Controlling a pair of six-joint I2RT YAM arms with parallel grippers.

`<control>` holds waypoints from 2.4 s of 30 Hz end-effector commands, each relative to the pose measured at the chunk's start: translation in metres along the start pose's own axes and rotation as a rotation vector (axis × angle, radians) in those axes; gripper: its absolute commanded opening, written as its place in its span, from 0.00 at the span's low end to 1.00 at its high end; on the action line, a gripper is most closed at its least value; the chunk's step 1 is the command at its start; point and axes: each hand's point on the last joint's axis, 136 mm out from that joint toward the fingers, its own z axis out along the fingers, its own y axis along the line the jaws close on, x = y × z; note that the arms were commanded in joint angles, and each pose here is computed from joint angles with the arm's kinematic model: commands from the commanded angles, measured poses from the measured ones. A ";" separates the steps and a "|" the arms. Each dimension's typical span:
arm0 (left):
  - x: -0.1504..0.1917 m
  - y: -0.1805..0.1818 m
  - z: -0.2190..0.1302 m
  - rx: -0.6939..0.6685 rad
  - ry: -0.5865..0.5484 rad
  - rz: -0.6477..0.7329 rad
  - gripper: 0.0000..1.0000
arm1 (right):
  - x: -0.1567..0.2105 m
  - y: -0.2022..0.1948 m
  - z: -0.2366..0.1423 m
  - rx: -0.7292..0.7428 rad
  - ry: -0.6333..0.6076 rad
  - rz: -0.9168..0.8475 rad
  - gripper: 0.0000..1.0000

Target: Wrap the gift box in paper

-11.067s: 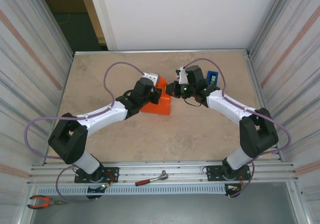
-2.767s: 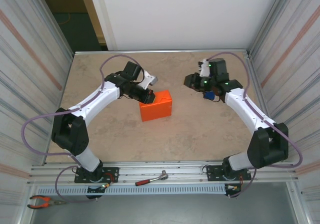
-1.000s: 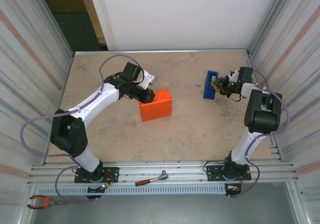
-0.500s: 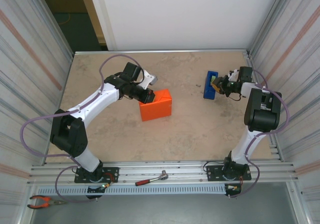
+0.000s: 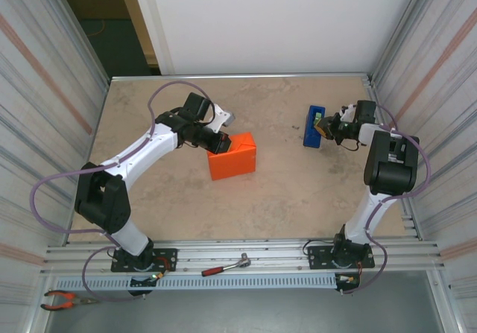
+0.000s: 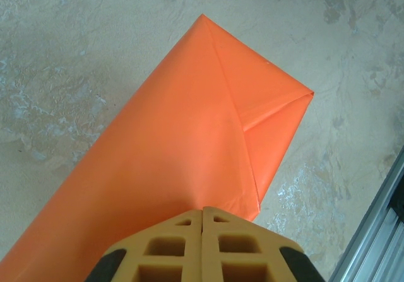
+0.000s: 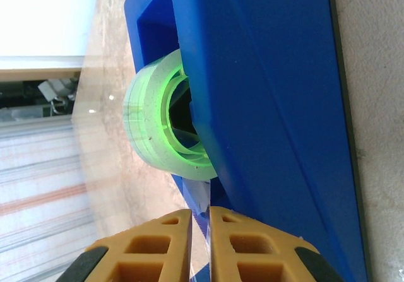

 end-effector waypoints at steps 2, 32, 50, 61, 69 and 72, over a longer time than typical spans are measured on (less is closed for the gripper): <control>0.053 0.019 0.028 -0.063 0.189 -0.042 0.00 | 0.007 -0.013 0.003 0.012 0.015 0.036 0.20; 0.054 0.018 0.029 -0.060 0.192 -0.039 0.00 | 0.011 -0.023 0.000 -0.066 -0.002 0.108 0.03; 0.055 0.018 0.029 -0.064 0.194 -0.039 0.00 | 0.012 0.041 -0.032 -0.144 -0.061 0.043 0.00; 0.055 0.018 0.030 -0.064 0.196 -0.040 0.00 | 0.031 0.037 -0.040 -0.125 -0.062 0.099 0.00; 0.055 0.018 0.030 -0.062 0.196 -0.037 0.00 | 0.050 0.030 -0.046 -0.094 -0.065 0.135 0.00; 0.055 0.018 0.031 -0.062 0.197 -0.038 0.00 | 0.056 0.025 -0.046 -0.074 -0.064 0.147 0.00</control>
